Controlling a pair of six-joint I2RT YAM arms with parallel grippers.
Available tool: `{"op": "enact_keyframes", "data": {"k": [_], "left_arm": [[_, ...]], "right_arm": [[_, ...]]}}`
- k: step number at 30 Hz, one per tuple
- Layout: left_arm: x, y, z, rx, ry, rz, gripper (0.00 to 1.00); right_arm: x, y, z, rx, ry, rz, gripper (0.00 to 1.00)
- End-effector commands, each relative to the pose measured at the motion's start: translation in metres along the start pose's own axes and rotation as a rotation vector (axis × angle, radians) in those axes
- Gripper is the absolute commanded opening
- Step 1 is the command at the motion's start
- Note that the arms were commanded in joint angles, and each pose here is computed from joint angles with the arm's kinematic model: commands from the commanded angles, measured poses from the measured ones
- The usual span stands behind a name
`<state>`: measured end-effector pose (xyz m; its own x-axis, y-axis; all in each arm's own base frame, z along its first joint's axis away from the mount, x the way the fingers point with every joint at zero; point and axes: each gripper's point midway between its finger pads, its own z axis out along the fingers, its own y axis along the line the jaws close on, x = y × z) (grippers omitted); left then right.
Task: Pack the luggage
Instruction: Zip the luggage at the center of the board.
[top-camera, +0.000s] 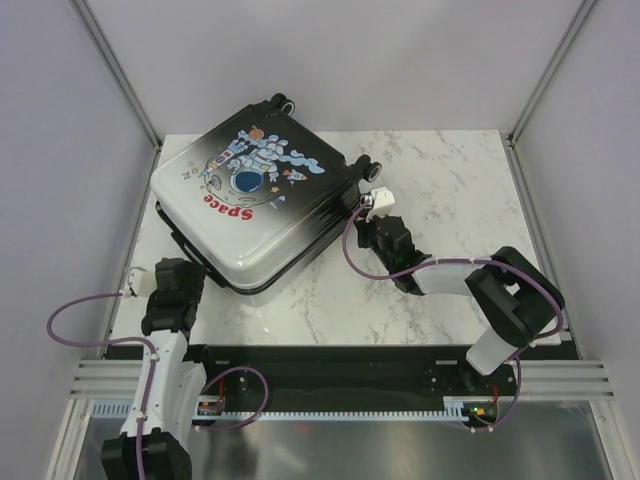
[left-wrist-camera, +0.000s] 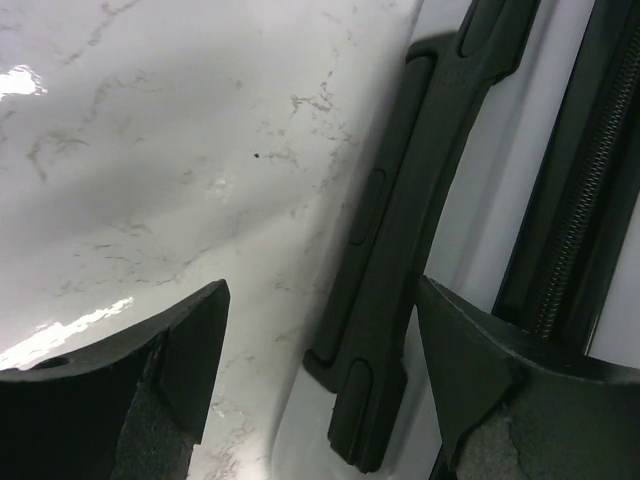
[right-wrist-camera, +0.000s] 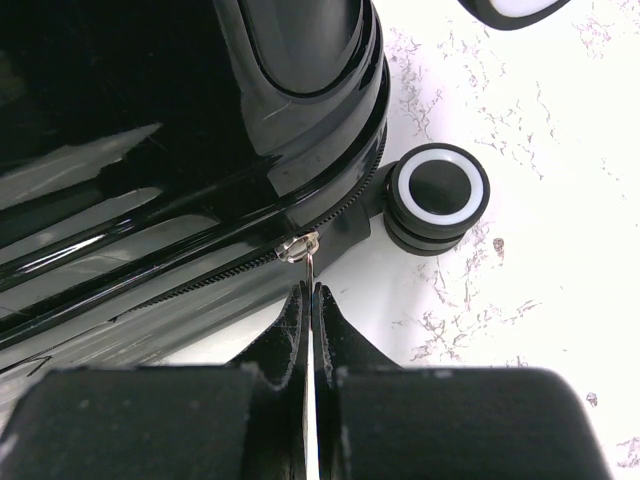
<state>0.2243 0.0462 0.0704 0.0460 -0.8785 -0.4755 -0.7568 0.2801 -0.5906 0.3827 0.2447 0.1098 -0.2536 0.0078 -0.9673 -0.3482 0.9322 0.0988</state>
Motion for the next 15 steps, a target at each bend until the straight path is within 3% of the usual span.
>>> {"op": "enact_keyframes", "data": {"k": [1, 8, 10, 15], "left_arm": [[-0.002, -0.029, 0.005, 0.103, 0.005, 0.006, 0.82], [0.008, -0.026, 0.015, 0.095, 0.043, 0.028, 0.82], [0.014, -0.020, 0.018, 0.073, 0.065, 0.028, 0.77], [0.016, -0.010, 0.021, 0.029, 0.075, 0.037, 0.25]], "right_arm": [[-0.029, -0.028, -0.004, 0.107, -0.086, 0.018, 0.00], [-0.027, -0.028, -0.002, 0.110, -0.077, 0.020, 0.00], [-0.028, -0.028, -0.001, 0.115, -0.078, 0.021, 0.00], [-0.026, -0.038, 0.005, 0.170, -0.053, 0.006, 0.00]]}}
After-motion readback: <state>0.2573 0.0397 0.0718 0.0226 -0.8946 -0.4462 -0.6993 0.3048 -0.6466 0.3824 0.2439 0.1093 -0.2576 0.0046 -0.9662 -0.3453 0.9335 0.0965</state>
